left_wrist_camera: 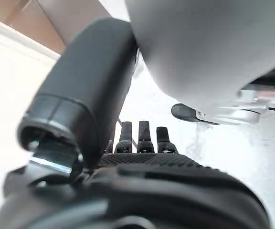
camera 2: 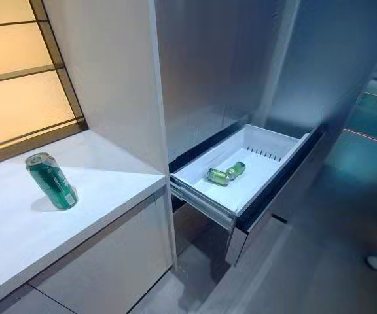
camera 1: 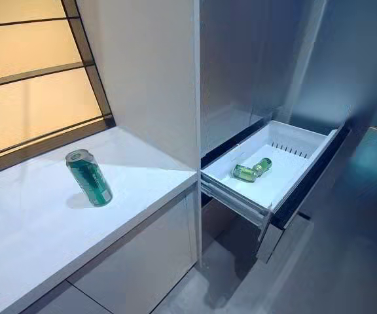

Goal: Put drinks into fridge and close the fridge

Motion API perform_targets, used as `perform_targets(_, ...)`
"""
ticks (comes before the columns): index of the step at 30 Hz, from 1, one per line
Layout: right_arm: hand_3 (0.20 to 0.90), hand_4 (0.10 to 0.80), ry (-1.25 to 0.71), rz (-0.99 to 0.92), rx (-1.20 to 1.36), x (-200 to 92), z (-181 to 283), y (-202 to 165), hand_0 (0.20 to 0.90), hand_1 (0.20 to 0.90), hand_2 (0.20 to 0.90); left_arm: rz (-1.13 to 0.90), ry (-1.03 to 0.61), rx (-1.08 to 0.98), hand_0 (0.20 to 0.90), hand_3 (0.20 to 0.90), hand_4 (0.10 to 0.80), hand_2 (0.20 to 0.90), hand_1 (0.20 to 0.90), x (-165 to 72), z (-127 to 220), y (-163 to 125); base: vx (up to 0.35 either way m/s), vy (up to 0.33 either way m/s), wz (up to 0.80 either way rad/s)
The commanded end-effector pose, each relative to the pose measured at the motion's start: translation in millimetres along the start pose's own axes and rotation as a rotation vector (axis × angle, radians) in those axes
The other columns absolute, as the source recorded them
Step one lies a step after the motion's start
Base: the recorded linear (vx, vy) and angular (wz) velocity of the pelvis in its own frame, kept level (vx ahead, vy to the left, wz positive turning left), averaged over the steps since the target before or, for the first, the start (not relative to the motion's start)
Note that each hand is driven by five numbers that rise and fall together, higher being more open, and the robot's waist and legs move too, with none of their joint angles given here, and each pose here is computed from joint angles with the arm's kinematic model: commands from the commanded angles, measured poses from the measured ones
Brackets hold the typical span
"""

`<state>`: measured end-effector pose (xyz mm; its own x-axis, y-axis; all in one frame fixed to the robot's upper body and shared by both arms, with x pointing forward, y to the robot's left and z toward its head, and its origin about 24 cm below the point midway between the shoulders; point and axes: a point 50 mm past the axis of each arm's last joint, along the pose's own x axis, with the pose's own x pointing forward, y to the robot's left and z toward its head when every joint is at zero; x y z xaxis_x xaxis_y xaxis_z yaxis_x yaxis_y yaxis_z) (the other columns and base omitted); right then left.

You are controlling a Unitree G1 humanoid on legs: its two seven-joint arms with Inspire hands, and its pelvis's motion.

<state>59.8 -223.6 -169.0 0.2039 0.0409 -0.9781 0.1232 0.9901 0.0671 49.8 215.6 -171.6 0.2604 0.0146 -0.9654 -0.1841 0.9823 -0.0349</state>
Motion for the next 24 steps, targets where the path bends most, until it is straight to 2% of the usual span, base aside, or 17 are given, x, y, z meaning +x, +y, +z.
perform_targets(1, 0.9, 0.8, -0.002, 0.046, 0.013, 4, 14, 13, 0.9, 0.9, 0.9, -0.076, -0.122, 0.027, 0.9, 0.9, 0.8, 0.9, 0.9, 5, 38, -18, 0.0, 0.0, 0.0)
perform_targets(10, 0.9, 0.8, -0.005, 0.046, 0.021, 4, 13, 15, 0.9, 0.9, 0.9, -0.082, -0.117, 0.012, 0.9, 0.9, 0.8, 0.9, 0.9, 5, 36, -17, 0.0, 0.0, 0.0)
perform_targets(13, 0.9, 0.8, -0.015, 0.051, 0.032, 5, 14, 16, 0.9, 0.9, 0.9, -0.086, -0.162, 0.028, 0.9, 0.9, 0.8, 0.9, 0.9, 5, 44, -18, 0.0, 0.0, 0.0)
perform_targets(19, 0.9, 0.8, -0.016, 0.055, 0.038, 5, 15, 17, 0.9, 0.9, 0.9, -0.095, -0.261, 0.267, 0.9, 0.9, 0.8, 0.9, 0.9, 3, 65, -25, 0.0, 0.0, 0.0)
perform_targets(24, 0.9, 0.8, -0.028, 0.054, 0.041, 4, 18, 16, 0.9, 0.9, 0.9, -0.182, -0.353, 0.506, 0.9, 0.9, 0.8, 0.9, 0.9, 0, 91, -44, -0.009, -0.007, -0.08)
